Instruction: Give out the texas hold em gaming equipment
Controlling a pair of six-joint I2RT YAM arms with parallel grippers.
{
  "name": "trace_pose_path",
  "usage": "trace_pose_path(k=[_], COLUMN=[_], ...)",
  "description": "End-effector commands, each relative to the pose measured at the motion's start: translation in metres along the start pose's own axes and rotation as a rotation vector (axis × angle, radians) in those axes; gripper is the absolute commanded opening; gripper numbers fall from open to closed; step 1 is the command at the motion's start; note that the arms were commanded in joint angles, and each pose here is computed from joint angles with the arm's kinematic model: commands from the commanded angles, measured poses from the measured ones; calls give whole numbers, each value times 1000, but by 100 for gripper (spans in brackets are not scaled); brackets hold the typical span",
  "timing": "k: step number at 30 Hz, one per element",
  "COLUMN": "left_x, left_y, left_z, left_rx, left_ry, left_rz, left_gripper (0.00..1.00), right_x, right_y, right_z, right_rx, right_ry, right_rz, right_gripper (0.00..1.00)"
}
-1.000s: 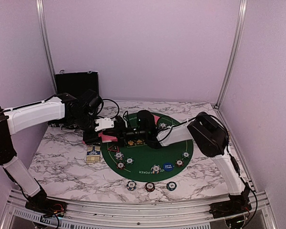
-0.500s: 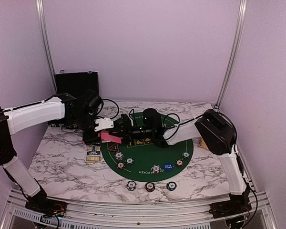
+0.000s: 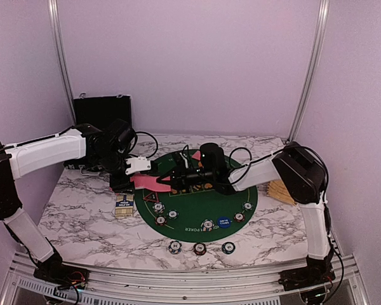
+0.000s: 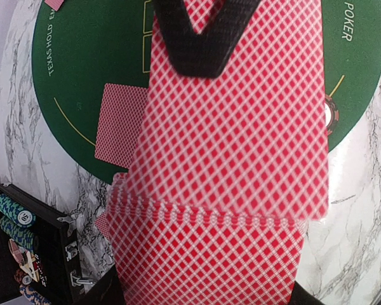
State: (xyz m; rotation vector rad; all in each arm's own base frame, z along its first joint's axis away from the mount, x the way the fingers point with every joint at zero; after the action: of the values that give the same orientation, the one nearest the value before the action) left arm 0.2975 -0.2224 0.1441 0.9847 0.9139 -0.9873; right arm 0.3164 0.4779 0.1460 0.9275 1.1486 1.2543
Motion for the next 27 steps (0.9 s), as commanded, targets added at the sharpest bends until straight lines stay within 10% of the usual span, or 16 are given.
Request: trace_pose_path(k=[1, 27], left_x=[-3, -3], left_y=[2, -1], left_z=[3, 3], left_rx=[4, 5], left_ry=[-15, -18], left_rz=[7, -1], left_gripper=[5, 5], right_x=[-28, -189], right_y=[9, -88], right_z=[1, -56], right_rx=[-28, 48], right_ry=[-15, -47], right_rz=[-23, -470], right_gripper=[3, 0])
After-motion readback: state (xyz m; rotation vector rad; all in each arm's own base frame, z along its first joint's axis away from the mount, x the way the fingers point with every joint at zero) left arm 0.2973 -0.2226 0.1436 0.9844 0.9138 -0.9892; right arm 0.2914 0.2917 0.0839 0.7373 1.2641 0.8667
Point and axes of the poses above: each gripper's point midway between its finger pads, its own x axis out along the fingers, its own y axis along the line the jaws close on, z = x × y, the point moved 1 cm from there along -x, back along the fingers, and after that the axes turned 3 degrees about -x, right-handed, at the moved point
